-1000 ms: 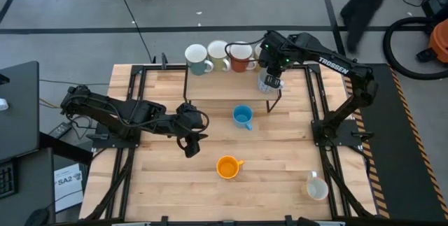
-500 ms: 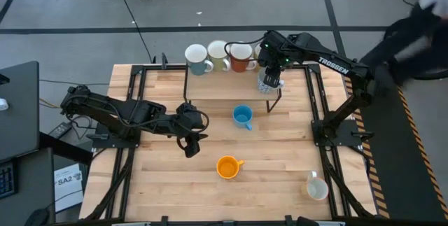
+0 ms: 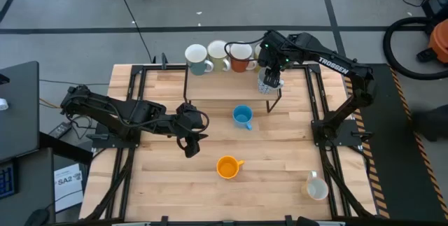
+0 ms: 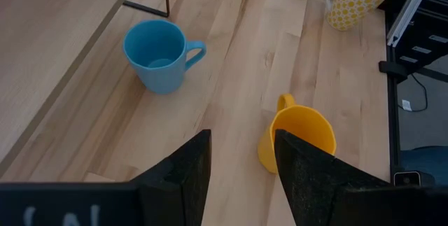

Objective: Place coffee mugs
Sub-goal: Put the yellow patterned mug on the shelf

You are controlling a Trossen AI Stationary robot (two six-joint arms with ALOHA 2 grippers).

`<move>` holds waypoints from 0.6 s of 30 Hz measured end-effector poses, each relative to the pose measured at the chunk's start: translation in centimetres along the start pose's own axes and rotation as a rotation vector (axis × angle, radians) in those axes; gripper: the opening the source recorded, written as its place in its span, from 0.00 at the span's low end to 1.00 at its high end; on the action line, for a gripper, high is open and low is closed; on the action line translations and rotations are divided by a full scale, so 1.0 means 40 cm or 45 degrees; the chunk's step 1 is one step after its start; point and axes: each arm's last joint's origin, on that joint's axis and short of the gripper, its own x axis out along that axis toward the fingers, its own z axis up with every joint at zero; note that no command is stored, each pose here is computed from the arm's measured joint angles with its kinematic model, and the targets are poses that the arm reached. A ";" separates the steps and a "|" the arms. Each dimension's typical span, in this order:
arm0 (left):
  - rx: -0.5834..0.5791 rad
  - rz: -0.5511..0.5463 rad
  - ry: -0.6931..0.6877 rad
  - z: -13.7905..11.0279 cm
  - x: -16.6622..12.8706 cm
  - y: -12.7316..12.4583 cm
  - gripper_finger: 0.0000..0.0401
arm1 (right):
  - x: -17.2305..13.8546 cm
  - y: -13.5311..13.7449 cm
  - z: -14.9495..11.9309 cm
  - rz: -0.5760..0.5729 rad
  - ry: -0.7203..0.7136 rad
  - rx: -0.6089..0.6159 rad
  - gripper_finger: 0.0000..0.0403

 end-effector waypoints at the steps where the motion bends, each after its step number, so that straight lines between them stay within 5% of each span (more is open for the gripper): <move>1: 0.000 0.000 0.000 0.000 0.000 0.000 0.41 | 0.000 0.000 0.000 0.000 0.000 0.000 0.44; 18: 0.000 0.000 0.000 0.000 0.000 0.000 0.41 | -0.153 0.016 0.013 0.059 -0.111 0.000 0.43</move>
